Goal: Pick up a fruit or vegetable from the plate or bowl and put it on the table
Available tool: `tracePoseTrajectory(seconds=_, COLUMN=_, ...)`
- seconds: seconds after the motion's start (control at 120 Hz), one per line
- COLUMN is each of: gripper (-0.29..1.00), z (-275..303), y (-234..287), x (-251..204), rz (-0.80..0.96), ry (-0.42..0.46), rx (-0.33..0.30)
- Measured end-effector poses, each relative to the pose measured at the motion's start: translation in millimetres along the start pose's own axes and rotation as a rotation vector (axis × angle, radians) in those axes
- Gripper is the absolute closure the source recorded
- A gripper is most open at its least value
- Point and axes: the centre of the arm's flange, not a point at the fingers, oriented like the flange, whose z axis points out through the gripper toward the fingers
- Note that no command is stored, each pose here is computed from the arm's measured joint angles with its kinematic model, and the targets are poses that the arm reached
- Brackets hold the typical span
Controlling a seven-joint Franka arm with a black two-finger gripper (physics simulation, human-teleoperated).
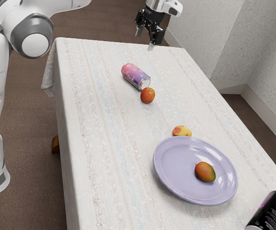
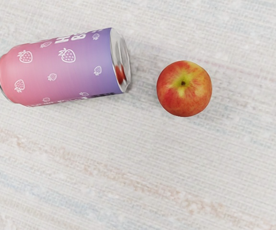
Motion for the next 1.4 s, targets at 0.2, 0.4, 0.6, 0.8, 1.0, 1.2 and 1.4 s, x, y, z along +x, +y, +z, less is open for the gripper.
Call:
tracePoseTrajectory(seconds=0.2, gripper=0.00, z=0, y=0, x=0, rz=0.001, ry=0.000, rx=0.002)
tracePoseTrajectory(seconds=0.4, gripper=0.00, z=-81, y=28, x=-41, rz=0.081, ry=0.156, rx=-0.055)
tracePoseTrajectory(seconds=0.6, gripper=0.00, z=32, y=233, x=-50, rz=0.416, ry=-0.101, rx=-0.038)
tracePoseTrajectory(seconds=0.8, gripper=0.00, z=20, y=249, x=-61, rz=0.450, ry=-0.093, rx=-0.093)
tracePoseTrajectory(seconds=1.0, gripper=0.00, z=14, y=260, x=-70, rz=0.479, ry=-0.088, rx=-0.106)
tracePoseTrajectory(seconds=1.2, gripper=0.00, z=-2, y=281, x=-81, rz=0.717, ry=-0.047, rx=-0.121)
tracePoseTrajectory(seconds=1.4, gripper=0.00, z=2, y=313, x=-93, rz=0.930, ry=-0.039, rx=-0.126)
